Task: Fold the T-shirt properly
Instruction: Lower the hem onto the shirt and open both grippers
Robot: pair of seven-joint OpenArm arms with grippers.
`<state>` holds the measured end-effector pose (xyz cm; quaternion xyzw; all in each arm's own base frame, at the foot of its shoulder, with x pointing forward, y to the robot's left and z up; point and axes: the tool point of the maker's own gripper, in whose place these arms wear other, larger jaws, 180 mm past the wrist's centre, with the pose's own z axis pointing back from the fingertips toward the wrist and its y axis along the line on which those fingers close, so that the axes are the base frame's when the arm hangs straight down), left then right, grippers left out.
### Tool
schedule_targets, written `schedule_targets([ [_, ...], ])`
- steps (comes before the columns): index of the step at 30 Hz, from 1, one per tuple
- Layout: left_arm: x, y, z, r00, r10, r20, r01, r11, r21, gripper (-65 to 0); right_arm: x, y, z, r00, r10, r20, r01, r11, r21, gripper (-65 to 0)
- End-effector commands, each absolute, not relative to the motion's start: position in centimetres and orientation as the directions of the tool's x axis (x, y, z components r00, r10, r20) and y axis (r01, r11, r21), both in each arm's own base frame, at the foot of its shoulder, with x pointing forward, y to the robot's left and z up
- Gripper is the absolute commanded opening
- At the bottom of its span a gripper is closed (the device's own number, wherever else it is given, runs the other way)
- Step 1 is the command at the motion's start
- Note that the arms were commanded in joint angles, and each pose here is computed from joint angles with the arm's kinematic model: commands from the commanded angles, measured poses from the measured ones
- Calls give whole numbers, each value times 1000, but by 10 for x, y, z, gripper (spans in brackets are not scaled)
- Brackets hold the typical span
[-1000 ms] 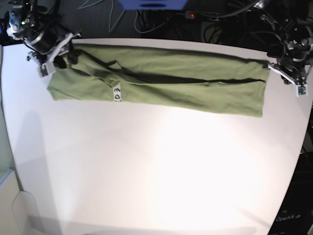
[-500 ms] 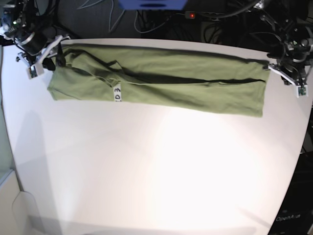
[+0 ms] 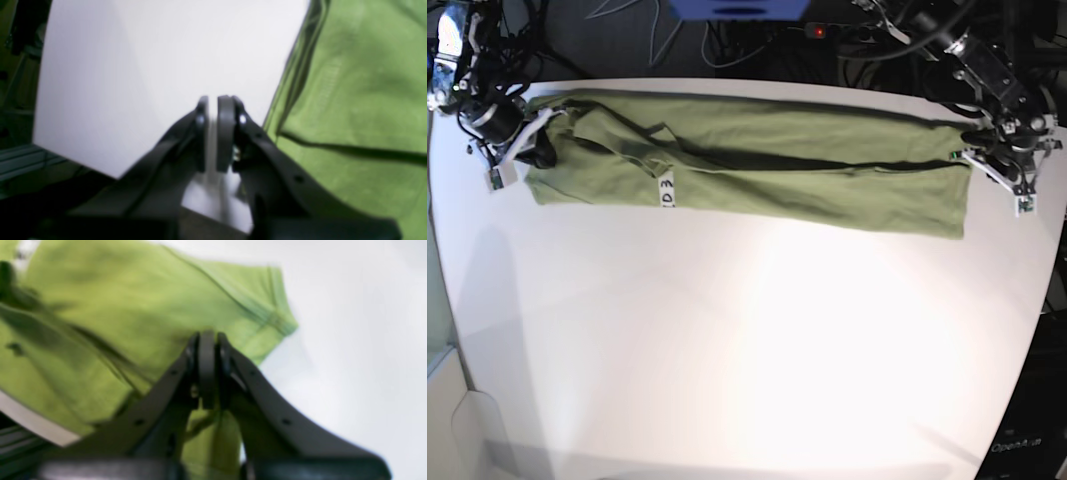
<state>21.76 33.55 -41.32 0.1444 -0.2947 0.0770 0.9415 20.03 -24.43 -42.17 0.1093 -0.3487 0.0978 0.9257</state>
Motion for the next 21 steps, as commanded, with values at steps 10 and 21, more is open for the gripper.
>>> schedule_targets([
  [10, 234, 339, -377, 759, 29, 651, -261, 928, 264, -608, 205, -239, -438, 750, 164, 641, -307, 944, 118, -646],
  [21, 236, 338, -371, 796, 96, 597, -286, 930, 232, -355, 205, -236, -448, 759, 214, 615, -321, 945, 68, -647],
])
